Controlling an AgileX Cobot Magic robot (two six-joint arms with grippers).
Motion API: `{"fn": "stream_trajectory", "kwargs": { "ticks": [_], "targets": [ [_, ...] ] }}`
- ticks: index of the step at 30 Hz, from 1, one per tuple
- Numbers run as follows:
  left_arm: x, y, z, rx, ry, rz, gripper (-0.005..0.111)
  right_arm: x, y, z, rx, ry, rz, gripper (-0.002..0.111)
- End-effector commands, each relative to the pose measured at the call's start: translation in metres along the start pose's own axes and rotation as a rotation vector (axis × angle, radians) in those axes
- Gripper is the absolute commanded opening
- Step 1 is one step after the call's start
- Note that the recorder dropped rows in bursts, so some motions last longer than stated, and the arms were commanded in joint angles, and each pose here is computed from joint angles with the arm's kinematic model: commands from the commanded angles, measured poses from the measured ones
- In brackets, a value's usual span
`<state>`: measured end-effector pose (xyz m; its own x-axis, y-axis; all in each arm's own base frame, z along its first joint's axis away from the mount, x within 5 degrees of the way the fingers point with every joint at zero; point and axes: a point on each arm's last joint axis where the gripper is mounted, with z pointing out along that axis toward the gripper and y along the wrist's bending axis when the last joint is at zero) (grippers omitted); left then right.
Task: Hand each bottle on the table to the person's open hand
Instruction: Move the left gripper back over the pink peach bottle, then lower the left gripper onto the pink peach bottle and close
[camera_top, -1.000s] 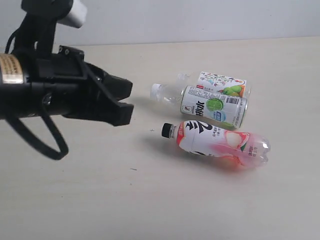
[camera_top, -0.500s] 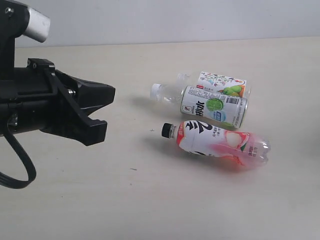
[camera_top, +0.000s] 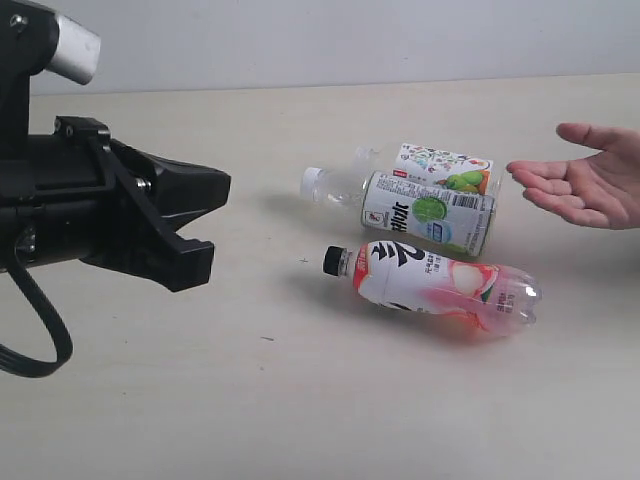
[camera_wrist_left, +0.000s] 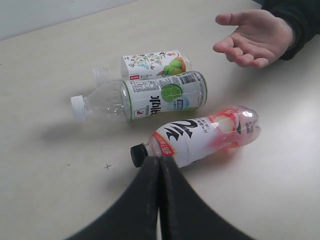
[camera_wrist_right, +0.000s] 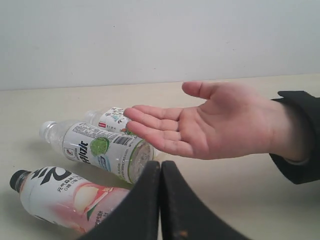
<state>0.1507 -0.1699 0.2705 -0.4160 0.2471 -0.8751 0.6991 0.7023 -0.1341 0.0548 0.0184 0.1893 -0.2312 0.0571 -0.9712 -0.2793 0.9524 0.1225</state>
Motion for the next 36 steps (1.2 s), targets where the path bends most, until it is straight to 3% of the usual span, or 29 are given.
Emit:
{"fn": "stream_trajectory", "kwargs": {
  "ticks": [1,6,13,17,25,28,31,36],
  "targets": [
    [-0.001,0.001,-0.002,-0.002,-0.013,0.004,0.000,0.000,0.000,0.000,0.003,-0.012,-0.006,0.000],
    [-0.017,-0.004,-0.002,0.011,0.043,0.030,0.000,0.000,0.000,0.000,0.003,-0.012,-0.006,0.000],
    [-0.053,-0.014,0.016,0.057,0.328,0.144,0.000,0.000,0.000,0.000,0.003,-0.012,-0.007,0.000],
    [-0.068,-0.018,0.039,0.089,0.490,0.206,0.000,0.000,0.000,0.000,0.003,-0.012,-0.004,0.000],
    [-0.069,-0.021,0.100,0.182,0.730,0.401,0.000,0.000,0.000,0.000,0.003,-0.012,-0.006,0.000],
    [-0.061,-0.028,0.123,0.192,0.783,0.564,0.000,0.000,0.000,0.000,0.003,-0.012,-0.005,0.000],
    [-0.051,-0.038,0.141,0.164,0.825,0.799,0.000,0.000,0.000,0.000,0.003,-0.012,-0.005,0.000],
    [-0.036,-0.062,0.172,0.123,0.761,1.112,0.000,0.000,0.000,0.000,0.003,-0.012,-0.005,0.000]
  ]
}}
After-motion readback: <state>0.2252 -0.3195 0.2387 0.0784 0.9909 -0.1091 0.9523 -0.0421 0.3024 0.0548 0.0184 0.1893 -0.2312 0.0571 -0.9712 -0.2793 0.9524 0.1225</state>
